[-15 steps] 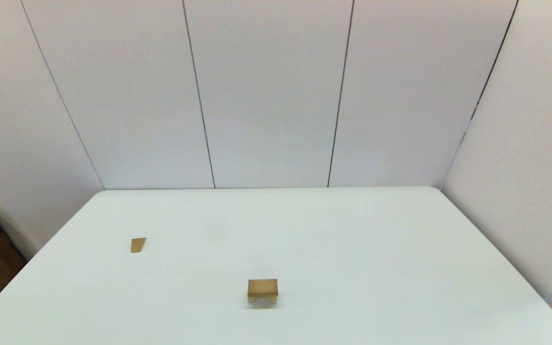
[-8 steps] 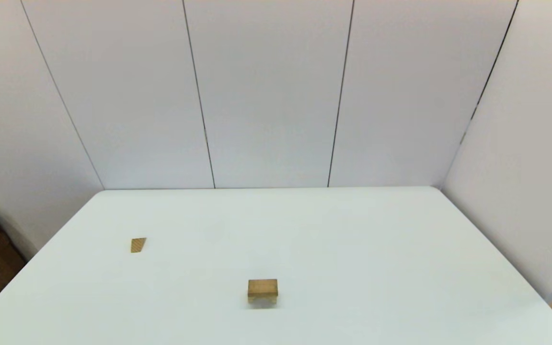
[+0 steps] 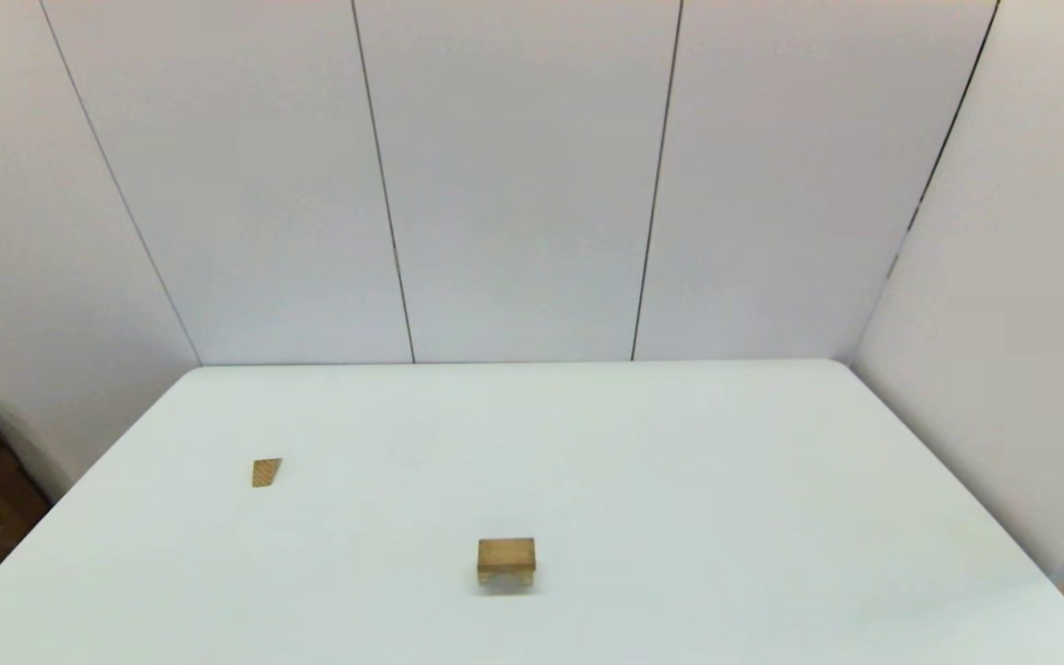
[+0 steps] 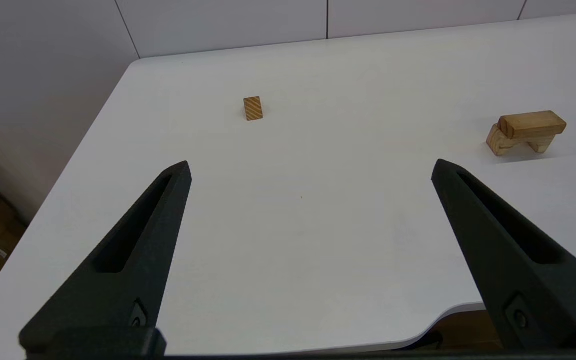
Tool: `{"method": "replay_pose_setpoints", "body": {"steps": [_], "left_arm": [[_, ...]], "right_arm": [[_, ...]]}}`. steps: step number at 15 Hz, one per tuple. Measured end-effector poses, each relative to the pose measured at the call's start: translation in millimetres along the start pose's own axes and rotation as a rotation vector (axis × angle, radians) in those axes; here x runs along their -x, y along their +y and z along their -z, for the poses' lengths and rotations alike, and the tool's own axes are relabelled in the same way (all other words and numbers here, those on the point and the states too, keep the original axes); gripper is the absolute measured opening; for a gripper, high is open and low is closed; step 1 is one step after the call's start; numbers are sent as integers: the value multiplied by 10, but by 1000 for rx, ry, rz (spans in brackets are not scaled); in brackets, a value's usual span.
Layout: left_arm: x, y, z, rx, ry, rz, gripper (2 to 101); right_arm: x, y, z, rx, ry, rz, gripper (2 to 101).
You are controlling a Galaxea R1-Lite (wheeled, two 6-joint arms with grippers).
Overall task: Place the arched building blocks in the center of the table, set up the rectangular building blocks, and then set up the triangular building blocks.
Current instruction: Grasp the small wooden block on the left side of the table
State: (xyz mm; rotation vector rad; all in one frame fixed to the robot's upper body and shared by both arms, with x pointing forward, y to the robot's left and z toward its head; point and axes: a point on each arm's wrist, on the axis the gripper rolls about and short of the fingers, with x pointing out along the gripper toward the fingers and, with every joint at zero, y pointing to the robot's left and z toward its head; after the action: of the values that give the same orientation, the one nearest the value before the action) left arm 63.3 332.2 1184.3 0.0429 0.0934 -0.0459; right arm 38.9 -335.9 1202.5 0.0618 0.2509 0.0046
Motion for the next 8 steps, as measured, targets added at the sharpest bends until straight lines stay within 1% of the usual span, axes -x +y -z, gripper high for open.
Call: {"method": "replay_pose_setpoints", "body": {"steps": [2, 4, 5, 8], "left_arm": [[0, 0, 1, -1, 1, 0, 978], [0, 0, 1, 0, 1, 1, 978], [0, 0, 1, -1, 1, 0, 978], [0, 0, 1, -2, 1, 0, 978]], "right_arm": [[-68, -3, 10, 21, -21, 6, 971], [-183, -12, 58, 82, -53, 27, 971], [-220, -14, 59, 113, -82, 31, 971], [-250, -16, 101, 129, -100, 25, 971]]}}
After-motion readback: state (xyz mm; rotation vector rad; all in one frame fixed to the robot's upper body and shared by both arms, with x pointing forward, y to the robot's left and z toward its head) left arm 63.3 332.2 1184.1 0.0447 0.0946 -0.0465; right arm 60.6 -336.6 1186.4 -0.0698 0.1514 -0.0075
